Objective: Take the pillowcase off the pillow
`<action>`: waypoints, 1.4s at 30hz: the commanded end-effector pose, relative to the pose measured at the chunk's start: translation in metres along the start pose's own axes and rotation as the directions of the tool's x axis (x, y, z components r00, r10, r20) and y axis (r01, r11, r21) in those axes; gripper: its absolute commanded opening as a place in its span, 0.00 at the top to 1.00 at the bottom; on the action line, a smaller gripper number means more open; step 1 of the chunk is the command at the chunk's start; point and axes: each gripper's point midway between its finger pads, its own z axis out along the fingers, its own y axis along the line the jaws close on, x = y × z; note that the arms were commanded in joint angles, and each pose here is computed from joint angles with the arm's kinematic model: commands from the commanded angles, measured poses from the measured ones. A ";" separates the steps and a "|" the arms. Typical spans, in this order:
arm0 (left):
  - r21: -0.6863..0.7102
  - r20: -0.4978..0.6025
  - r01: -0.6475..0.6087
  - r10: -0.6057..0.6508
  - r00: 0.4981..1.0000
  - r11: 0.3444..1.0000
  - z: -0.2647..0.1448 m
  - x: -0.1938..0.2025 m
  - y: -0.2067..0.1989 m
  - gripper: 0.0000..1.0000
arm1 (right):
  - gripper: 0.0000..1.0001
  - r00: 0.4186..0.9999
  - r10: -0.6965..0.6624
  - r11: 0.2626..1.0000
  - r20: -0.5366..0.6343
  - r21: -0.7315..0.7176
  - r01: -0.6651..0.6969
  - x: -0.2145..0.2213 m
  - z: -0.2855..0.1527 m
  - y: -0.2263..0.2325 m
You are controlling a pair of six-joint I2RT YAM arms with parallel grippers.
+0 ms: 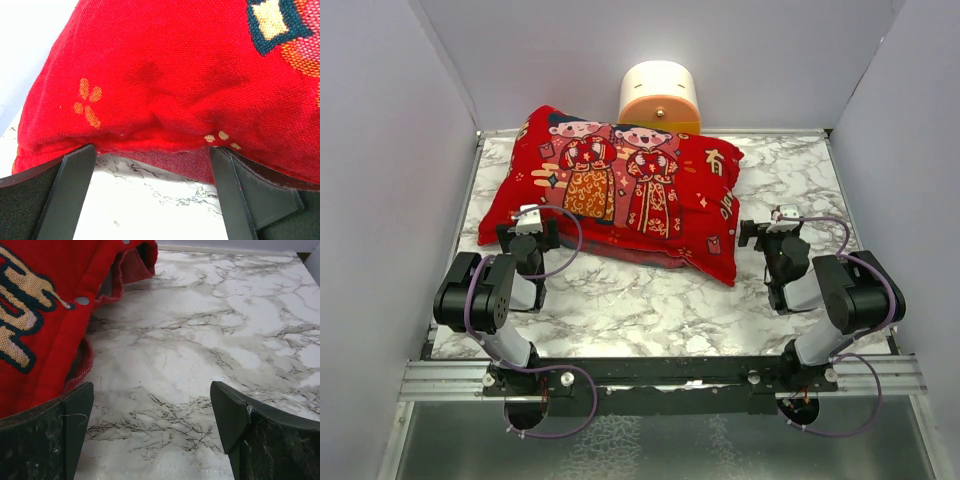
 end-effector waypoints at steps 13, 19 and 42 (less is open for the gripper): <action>-0.008 0.029 0.025 -0.024 0.999 1.000 0.001 -0.009 0.004 0.01 | 0.00 0.999 0.006 1.000 0.038 0.016 -0.006 -0.011 0.002 -0.002; 0.085 -0.215 -0.053 0.070 0.974 0.995 0.022 -0.034 0.008 0.01 | 0.00 0.997 0.074 0.984 0.014 0.160 -0.075 -0.034 0.000 -0.025; 0.476 -0.299 -0.269 0.441 0.846 0.837 0.023 -0.121 0.043 0.02 | 0.00 0.925 0.220 0.939 -0.311 -0.190 -0.287 -0.099 -0.046 0.157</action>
